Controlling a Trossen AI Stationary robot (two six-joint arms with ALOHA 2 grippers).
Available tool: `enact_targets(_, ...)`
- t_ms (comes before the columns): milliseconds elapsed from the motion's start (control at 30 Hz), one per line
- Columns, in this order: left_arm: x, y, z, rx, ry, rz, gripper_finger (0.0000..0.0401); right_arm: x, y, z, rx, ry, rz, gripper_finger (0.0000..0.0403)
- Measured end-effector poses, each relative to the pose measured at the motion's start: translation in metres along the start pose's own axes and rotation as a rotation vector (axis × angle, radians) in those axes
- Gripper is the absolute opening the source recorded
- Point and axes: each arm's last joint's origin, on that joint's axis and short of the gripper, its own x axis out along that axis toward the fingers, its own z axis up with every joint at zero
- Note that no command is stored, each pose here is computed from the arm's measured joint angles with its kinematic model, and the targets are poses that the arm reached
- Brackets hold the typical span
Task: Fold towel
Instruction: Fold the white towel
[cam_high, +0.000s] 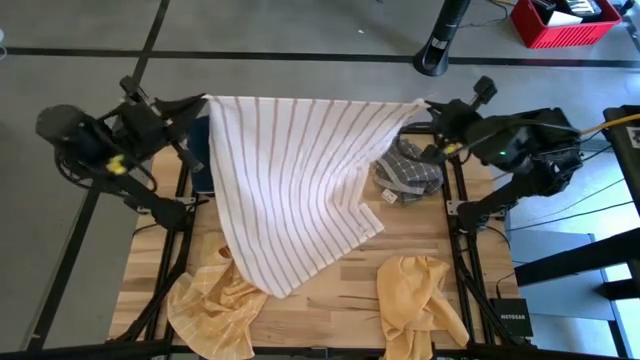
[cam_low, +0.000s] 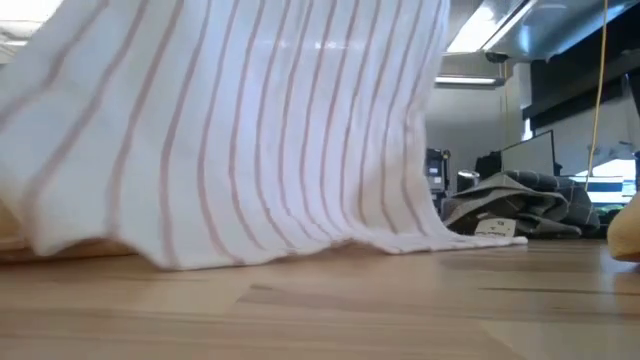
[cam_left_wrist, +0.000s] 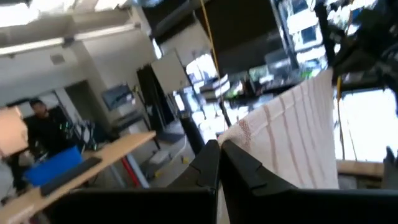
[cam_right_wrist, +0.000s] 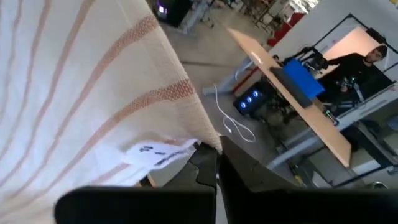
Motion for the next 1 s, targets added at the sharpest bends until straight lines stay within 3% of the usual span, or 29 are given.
enact_targets(267,-0.001,0.0,-0.041,-0.069,0.129,-0.065,0.0,0.035,0.029,-0.009,-0.129,0.11,0.125,0.0007)
enact_targets(433,0.001,-0.019,-0.058,-0.097,0.188,-0.152,0.0,0.062,0.047,-0.015,-0.191,0.146,0.196,0.0007)
enact_targets(567,0.004,-0.033,-0.061,-0.096,0.2,-0.203,0.0,0.073,0.049,-0.016,-0.211,0.156,0.186,0.0007)
enact_targets(700,0.009,-0.046,-0.051,-0.153,0.161,-0.268,0.0,0.061,0.034,-0.01,-0.145,0.069,0.194,0.0007)
enact_targets(867,0.008,-0.057,-0.029,-0.229,0.005,-0.422,0.0,0.017,0.011,-0.004,0.027,-0.107,0.363,0.0007)
enact_targets(1000,0.004,-0.06,-0.014,-0.262,-0.106,-0.459,0.0,-0.011,0.006,0.0,0.111,-0.211,0.496,0.0007)
